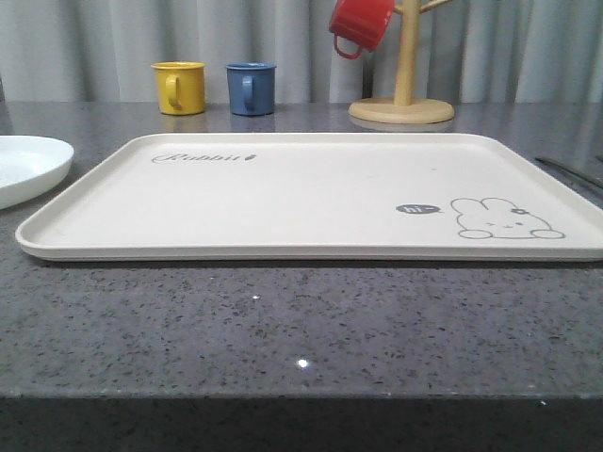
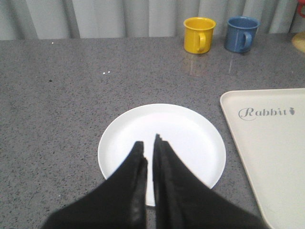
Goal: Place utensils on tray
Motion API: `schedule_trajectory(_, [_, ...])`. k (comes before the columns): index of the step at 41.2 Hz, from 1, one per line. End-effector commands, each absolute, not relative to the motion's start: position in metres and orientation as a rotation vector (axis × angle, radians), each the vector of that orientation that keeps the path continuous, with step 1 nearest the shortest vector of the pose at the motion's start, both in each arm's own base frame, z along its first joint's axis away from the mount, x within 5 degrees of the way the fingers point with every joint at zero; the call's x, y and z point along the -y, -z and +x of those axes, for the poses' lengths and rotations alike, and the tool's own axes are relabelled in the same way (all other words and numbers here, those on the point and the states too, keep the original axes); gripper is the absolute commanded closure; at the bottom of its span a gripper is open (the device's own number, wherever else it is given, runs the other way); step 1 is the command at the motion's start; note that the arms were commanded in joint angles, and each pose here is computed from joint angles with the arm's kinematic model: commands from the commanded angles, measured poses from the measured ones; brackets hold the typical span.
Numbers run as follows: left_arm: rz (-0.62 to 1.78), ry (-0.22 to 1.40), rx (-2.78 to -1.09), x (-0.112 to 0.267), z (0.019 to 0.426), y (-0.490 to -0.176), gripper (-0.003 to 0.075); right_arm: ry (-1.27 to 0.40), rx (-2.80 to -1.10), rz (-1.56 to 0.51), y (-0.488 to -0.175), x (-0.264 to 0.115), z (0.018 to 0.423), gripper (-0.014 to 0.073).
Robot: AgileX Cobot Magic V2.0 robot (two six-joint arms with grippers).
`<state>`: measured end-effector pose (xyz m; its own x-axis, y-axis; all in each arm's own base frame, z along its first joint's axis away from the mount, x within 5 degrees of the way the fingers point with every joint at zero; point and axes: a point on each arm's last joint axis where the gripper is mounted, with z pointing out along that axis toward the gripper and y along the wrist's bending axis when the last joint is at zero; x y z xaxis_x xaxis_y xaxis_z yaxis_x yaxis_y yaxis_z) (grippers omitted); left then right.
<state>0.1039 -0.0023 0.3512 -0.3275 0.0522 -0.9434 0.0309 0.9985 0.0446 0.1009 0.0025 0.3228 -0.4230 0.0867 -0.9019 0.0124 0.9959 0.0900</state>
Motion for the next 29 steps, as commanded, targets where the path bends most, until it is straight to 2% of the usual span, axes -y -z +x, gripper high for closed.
schedule_trajectory(1, [0.067, -0.032, -1.823, 0.002, 0.107, -0.364, 0.0476, -0.068, -1.926, 0.063, -0.338, -0.002, 0.105, 0.0261])
schedule_trajectory(3, [0.072, -0.045, -1.82, 0.002, 0.107, -0.365, 0.0329, -0.068, -1.926, 0.063, -0.338, -0.002, 0.105, 0.0174])
schedule_trajectory(4, [0.074, -0.049, -1.822, 0.002, 0.107, -0.364, 0.0279, -0.068, -1.926, 0.063, -0.338, -0.002, 0.105, 0.0154])
schedule_trajectory(6, [0.08, -0.066, -1.834, 0.001, 0.107, -0.365, 0.0237, -0.068, -1.926, 0.063, -0.338, -0.002, 0.105, 0.0151])
schedule_trajectory(17, [0.078, -0.137, -2.28, -0.002, 0.148, -0.365, 0.024, -0.068, -1.926, 0.063, -0.338, -0.002, 0.105, 0.0151])
schedule_trajectory(25, [0.098, -0.24, -2.431, -0.007, 0.194, -0.356, 0.0239, -0.068, -1.926, 0.063, -0.338, -0.002, 0.105, 0.0151])
schedule_trajectory(29, [0.021, -0.245, -2.483, -0.019, 0.213, -0.352, 0.024, -0.068, -1.926, 0.063, -0.338, -0.002, 0.105, 0.0151])
